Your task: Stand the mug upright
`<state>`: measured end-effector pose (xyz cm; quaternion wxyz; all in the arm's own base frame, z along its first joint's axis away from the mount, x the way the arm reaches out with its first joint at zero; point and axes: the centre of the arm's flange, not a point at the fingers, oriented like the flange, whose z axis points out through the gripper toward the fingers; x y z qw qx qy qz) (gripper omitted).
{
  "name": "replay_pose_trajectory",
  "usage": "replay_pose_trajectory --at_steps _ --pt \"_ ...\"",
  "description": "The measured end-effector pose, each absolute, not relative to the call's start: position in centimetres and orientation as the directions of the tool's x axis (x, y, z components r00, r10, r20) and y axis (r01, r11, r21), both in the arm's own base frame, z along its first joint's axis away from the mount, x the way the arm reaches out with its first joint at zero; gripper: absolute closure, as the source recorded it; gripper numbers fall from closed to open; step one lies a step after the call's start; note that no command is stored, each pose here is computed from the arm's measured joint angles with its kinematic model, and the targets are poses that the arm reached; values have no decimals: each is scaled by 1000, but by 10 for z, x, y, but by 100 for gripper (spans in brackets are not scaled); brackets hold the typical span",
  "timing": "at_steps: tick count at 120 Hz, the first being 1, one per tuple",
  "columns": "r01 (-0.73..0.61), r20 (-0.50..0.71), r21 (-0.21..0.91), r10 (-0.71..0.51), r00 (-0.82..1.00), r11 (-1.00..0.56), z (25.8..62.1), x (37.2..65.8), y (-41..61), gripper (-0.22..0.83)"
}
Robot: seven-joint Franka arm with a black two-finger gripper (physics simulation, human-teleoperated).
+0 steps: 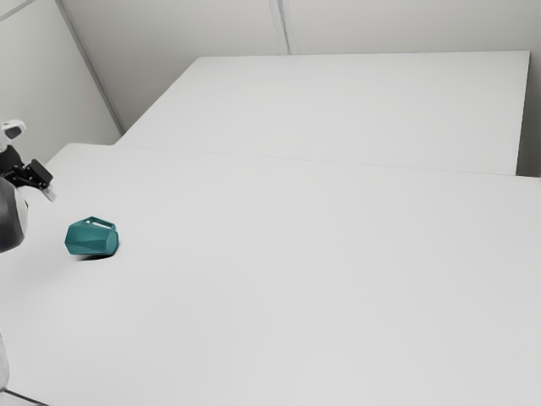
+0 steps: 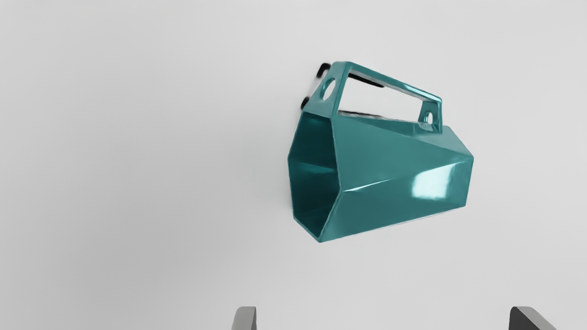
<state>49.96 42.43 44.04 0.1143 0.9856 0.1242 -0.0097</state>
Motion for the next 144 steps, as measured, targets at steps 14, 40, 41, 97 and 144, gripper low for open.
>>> replay_pose_trajectory --at_steps 14,40,41,97,144 --pt "159 2 298 168 986 -941 409 521 444 0" --pt "55 55 414 85 995 -909 391 511 453 0" --pt "53 55 416 83 995 -908 390 510 454 0" --pt "-25 71 475 10 997 -880 362 462 512 0" --pt "-138 211 545 -24 977 -827 334 456 559 0"
